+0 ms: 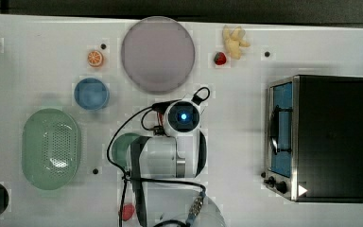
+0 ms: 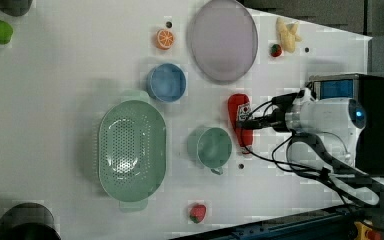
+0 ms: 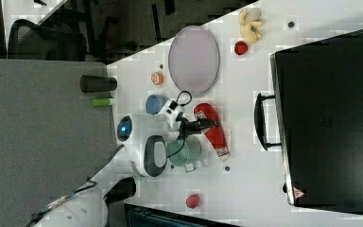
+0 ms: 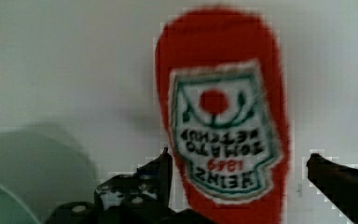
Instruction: Pick Ketchup from the table and place it in strainer.
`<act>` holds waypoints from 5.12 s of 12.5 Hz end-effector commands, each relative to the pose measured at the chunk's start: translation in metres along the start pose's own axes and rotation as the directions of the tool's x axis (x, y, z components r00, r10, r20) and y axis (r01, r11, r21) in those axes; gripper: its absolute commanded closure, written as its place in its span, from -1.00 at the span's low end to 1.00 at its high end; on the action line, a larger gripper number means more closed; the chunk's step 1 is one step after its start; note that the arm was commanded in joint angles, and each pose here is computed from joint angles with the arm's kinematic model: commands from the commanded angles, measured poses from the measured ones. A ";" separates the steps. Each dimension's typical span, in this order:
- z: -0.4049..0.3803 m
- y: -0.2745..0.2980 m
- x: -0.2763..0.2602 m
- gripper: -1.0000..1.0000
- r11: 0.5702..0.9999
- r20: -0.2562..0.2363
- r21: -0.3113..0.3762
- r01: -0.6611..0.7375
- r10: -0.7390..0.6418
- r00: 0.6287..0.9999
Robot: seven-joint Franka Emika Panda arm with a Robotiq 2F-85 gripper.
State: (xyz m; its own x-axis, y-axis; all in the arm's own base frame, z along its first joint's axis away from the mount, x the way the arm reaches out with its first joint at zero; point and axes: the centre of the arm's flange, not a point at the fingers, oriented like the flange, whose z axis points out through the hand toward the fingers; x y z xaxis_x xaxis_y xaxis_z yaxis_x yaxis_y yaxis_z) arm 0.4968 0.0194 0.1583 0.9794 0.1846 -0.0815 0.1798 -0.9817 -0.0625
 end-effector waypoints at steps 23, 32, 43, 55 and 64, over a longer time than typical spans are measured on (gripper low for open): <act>-0.301 -0.125 -0.004 -0.23 0.979 -0.057 -0.059 -0.194 0.191 0.980; -0.248 -0.307 -0.020 -0.23 0.966 -0.070 -0.030 -0.258 0.255 0.964; -0.107 -0.392 -0.001 -0.46 0.922 -0.006 0.174 -0.347 0.353 0.936; -0.225 -0.276 0.020 -1.00 0.855 -0.187 0.029 -0.517 0.513 0.838; -0.372 -0.054 -0.017 -1.00 0.514 -0.138 0.088 -0.854 0.855 0.500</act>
State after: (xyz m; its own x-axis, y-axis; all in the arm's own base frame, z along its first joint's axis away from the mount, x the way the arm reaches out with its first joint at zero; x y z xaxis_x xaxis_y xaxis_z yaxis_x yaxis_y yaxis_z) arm 0.5036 0.0687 0.5323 0.6773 -0.7311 0.0822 -0.7304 -0.6816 -0.0443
